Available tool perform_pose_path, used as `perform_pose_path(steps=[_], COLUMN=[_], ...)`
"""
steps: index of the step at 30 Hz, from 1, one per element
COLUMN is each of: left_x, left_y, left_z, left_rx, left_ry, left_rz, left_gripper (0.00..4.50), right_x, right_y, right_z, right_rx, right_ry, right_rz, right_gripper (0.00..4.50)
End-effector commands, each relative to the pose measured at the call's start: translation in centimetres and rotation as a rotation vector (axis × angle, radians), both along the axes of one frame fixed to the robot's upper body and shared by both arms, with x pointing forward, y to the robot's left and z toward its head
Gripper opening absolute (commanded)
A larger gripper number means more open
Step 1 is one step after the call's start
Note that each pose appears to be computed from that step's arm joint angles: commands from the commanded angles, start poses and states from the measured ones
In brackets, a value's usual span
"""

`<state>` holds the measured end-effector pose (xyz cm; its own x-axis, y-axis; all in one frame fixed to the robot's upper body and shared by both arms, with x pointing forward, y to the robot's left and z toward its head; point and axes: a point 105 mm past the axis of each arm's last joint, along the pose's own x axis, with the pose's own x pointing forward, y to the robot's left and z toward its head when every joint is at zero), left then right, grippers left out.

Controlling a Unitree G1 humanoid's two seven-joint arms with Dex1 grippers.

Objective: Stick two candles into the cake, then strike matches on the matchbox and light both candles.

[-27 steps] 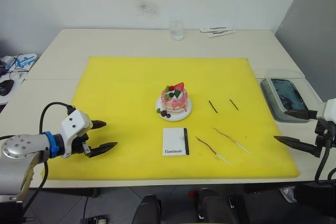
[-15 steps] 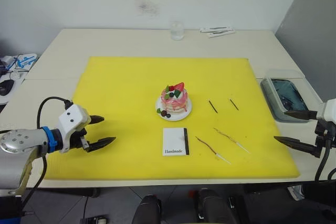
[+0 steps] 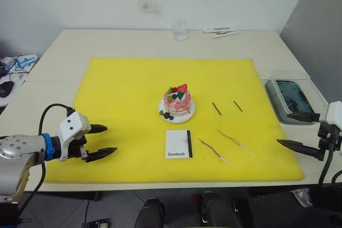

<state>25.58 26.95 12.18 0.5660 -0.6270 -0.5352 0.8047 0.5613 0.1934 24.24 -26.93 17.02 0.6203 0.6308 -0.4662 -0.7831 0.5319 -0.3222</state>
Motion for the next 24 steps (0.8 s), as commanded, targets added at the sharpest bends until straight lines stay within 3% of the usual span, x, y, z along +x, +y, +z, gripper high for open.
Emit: perform_pose_path(steps=[1, 12, 24], left_x=[-0.1, -1.3, -4.9], left_y=[0.1, -2.2, -8.9], left_z=[1.1, 1.0, 1.7], left_rx=[0.004, -0.025, -0.130], left_ry=[-0.038, -0.036, 0.019], left_rz=[-0.014, -0.100, -0.359], left_gripper=[4.47, 4.47, 4.47], right_x=[0.4, 0.7, -0.6], right_y=[0.2, 0.7, 2.9], right_z=[0.7, 0.8, 1.4], right_rx=[-0.019, -0.014, -0.096], right_ry=[-0.041, -0.049, -0.021], right_rz=[0.017, 0.044, 0.136], right_gripper=[4.50, 4.50, 4.50])
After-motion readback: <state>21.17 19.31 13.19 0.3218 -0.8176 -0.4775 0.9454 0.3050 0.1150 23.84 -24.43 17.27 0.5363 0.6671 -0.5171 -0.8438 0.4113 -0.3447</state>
